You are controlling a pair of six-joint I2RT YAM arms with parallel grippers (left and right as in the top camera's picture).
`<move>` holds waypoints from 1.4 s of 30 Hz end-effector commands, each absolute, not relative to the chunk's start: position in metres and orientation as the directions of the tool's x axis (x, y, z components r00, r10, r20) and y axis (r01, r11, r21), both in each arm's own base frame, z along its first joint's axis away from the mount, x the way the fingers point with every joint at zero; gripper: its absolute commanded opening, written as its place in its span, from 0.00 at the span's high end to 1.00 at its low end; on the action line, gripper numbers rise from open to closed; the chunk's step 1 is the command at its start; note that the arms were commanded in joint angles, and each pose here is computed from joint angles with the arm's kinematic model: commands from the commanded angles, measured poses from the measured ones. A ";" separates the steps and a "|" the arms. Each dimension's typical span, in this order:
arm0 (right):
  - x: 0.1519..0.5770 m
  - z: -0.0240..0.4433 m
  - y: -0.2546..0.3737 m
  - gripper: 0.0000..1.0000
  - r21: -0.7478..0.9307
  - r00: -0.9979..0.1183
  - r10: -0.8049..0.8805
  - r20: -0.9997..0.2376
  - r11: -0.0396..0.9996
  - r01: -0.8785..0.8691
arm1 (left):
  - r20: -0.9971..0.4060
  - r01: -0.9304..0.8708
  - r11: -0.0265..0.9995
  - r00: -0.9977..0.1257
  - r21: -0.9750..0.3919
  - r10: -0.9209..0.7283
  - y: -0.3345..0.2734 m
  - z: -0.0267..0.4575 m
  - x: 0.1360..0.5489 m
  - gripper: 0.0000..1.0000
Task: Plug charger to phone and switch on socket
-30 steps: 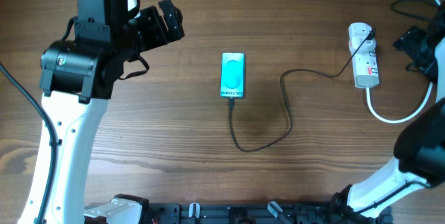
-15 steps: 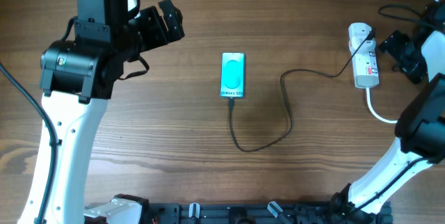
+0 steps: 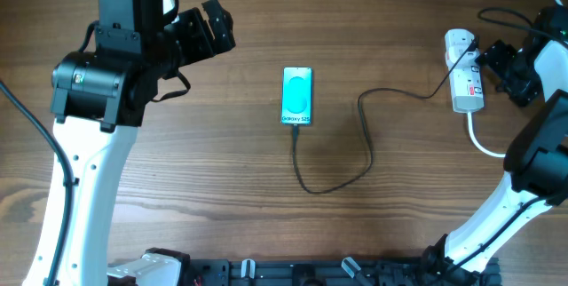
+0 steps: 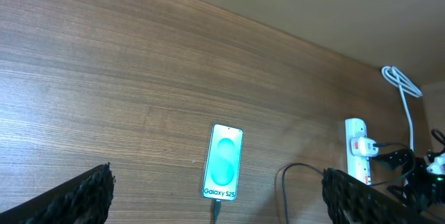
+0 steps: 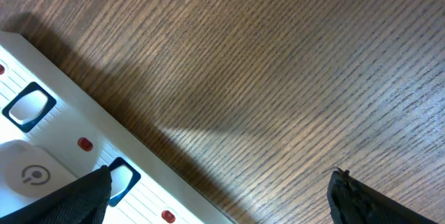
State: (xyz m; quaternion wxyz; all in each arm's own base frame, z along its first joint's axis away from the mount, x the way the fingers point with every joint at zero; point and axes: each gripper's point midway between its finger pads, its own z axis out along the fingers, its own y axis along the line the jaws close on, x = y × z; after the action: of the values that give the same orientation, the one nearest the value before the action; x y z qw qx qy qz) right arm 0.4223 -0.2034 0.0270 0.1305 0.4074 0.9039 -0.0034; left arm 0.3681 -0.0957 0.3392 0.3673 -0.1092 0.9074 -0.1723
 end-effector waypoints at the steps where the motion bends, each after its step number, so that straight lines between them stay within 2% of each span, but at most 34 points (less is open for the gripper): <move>1: 0.416 0.007 -0.199 0.00 0.093 -0.645 0.737 -0.201 0.670 0.736 | -0.640 -0.078 0.915 -0.691 -0.395 -0.335 -0.093 0.345 0.365 0.00; 8: 0.413 -0.004 -0.196 0.00 0.097 -0.646 0.737 -0.199 0.671 0.735 | -0.640 -0.078 0.915 -0.691 -0.395 -0.335 -0.093 0.345 0.365 0.00; 18: 0.421 -0.002 -0.178 0.00 0.197 -0.681 0.715 -0.162 0.699 0.687 | -0.640 -0.078 0.915 -0.691 -0.395 -0.335 -0.093 0.345 0.365 0.00; 33: 0.411 -0.003 -0.175 0.00 0.179 -0.696 0.707 -0.125 0.706 0.685 | -0.640 -0.078 0.915 -0.691 -0.395 -0.335 -0.093 0.345 0.365 0.00; 37: 0.397 0.013 -0.179 0.00 0.174 -0.659 0.746 -0.099 0.665 0.726 | -0.640 -0.078 0.915 -0.691 -0.395 -0.335 -0.093 0.345 0.365 0.00; 40: 0.372 0.041 -0.187 0.00 0.137 -0.556 0.827 -0.077 0.561 0.816 | -0.640 -0.078 0.915 -0.691 -0.395 -0.335 -0.093 0.345 0.365 0.00; 42: 0.358 0.064 -0.191 0.00 0.102 -0.523 0.846 -0.101 0.532 0.841 | -0.640 -0.078 0.915 -0.691 -0.395 -0.335 -0.093 0.345 0.365 0.00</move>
State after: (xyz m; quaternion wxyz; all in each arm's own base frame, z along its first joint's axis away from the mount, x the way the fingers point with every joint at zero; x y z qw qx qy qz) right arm 0.3739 -0.1763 0.0233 0.0431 0.4401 0.8950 0.0580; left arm 0.3681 -0.0957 0.3394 0.3675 -0.1092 0.9074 -0.1724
